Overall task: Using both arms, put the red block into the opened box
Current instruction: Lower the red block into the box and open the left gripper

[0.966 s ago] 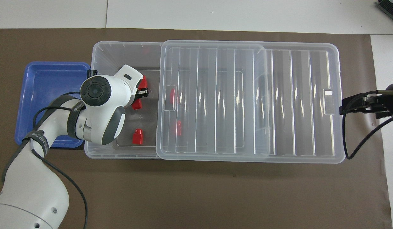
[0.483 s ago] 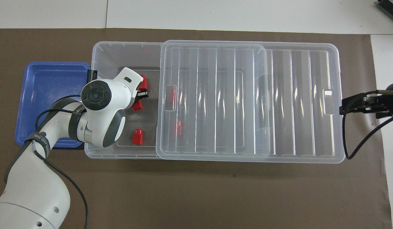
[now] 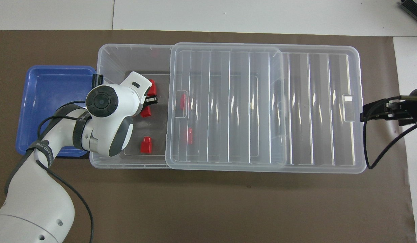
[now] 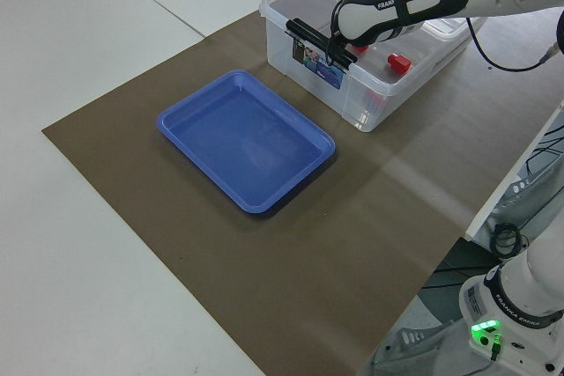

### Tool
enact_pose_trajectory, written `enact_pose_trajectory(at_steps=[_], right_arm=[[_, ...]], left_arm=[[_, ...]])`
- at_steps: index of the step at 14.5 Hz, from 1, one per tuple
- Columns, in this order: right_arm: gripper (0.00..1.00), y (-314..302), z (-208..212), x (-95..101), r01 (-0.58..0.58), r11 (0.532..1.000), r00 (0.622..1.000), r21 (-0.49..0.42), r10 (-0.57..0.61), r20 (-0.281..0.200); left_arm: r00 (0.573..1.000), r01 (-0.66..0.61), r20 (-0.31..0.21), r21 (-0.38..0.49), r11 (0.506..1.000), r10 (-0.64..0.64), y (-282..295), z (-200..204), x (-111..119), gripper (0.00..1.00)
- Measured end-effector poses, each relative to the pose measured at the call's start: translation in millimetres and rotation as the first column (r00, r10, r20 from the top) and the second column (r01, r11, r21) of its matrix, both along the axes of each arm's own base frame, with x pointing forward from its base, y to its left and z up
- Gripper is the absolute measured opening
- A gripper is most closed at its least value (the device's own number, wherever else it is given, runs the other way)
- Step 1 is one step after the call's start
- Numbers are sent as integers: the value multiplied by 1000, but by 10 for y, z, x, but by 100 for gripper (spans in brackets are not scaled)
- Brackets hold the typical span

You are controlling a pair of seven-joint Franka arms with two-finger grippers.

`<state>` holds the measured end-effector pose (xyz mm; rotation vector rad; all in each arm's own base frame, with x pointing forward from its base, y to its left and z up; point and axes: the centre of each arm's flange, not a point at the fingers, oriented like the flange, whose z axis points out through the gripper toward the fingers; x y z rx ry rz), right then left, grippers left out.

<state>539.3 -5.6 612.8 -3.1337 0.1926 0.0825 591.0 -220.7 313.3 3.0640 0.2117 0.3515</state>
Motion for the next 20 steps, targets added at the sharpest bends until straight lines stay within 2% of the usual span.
enact_pose_trajectory(at_steps=[4, 5, 9, 11, 14, 20], right_arm=[[100, 0, -5, 0, 0, 1000, 1000, 0, 0, -1], [100, 0, -7, -1, 0, 1000, 1000, 0, 0, -1], [100, 0, -9, -1, 0, 1000, 1000, 0, 0, -2], [100, 0, -9, -1, 0, 1000, 1000, 0, 0, -2], [100, -2, -10, -1, 0, 1000, 1000, 0, 0, -2], [100, -4, -14, 5, -3, 1000, 1000, 0, 3, 2]], left_arm=[[1000, 0, 2, -1, 1000, 0, 0, 2, 2, 89], [1000, 0, 2, -1, 1000, 0, 0, 3, 2, 96], [1000, -3, 4, -1, 1000, 3, -2, 62, 35, 96], [1000, -6, -23, 9, 1000, 6, -10, 179, 63, 96], [999, -10, -51, 17, 1000, 11, -22, 522, 92, 96], [992, -73, -101, 17, 997, 74, 22, 1114, -51, 98]])
